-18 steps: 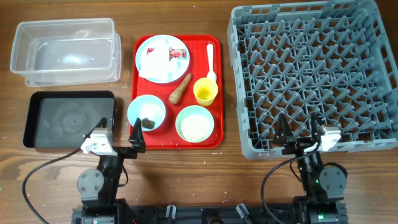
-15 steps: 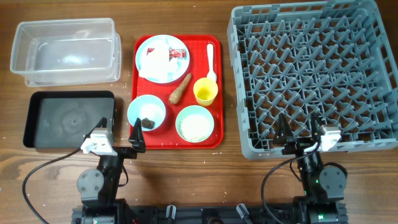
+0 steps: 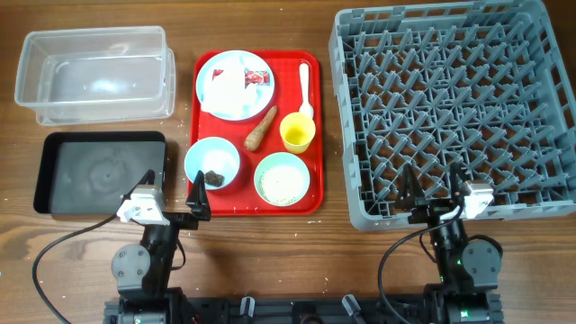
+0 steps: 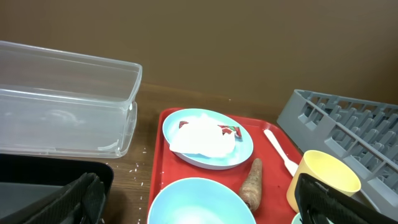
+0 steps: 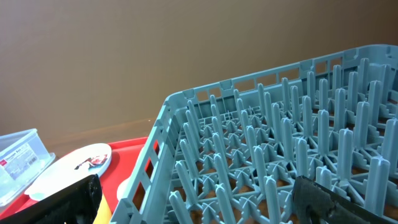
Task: Sort waste into correct bins and load items into the dishwasher rack
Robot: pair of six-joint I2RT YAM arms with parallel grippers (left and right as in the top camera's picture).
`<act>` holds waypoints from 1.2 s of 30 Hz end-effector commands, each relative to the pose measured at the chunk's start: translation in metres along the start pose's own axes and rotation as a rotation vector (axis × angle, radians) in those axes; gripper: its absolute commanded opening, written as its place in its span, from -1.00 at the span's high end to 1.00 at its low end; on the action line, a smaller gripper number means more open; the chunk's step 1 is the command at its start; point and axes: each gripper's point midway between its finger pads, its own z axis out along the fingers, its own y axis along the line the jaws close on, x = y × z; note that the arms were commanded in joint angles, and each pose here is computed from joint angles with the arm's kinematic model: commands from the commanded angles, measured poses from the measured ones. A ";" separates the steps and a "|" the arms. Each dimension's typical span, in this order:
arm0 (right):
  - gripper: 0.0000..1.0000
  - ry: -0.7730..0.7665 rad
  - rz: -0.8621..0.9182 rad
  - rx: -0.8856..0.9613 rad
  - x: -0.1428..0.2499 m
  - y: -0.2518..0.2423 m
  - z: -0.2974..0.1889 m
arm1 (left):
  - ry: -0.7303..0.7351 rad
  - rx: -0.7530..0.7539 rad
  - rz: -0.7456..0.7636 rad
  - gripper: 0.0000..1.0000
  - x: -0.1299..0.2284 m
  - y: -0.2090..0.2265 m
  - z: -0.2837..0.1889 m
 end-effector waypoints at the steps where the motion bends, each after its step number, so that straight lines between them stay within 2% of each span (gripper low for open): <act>1: -0.99 0.002 0.011 -0.014 0.000 0.002 0.000 | -0.002 -0.012 0.015 -1.00 0.001 0.003 0.000; 16: -0.99 0.001 0.011 -0.014 0.000 0.002 0.000 | -0.002 -0.012 0.015 -0.99 0.001 0.003 0.000; 19: -1.00 -0.024 -0.011 0.062 -0.004 -0.011 0.000 | -0.005 -0.011 0.015 -1.00 0.001 0.002 0.000; 22: -1.00 -0.026 -0.089 -0.079 -0.007 0.014 -0.001 | -0.019 0.020 -0.039 -1.00 -0.004 -0.003 0.000; 24: -0.99 -0.047 -0.143 -0.110 -0.014 0.021 -0.002 | -0.018 0.039 -0.043 -1.00 -0.005 -0.007 -0.001; 31: -0.99 -0.132 -0.227 -0.141 -0.079 0.043 -0.009 | 0.017 0.031 -0.039 -1.00 -0.047 -0.016 0.002; 33: -0.99 -0.109 -0.273 -0.150 -0.095 0.050 -0.004 | 0.044 0.025 -0.045 -1.00 -0.067 -0.019 0.011; 34: -1.00 -0.035 -0.279 -0.146 -0.108 0.053 0.010 | 0.089 0.024 -0.053 -1.00 -0.092 -0.023 0.029; 36: -0.99 0.051 -0.296 -0.163 -0.116 0.059 0.023 | 0.146 0.055 -0.031 -1.00 -0.106 -0.029 0.047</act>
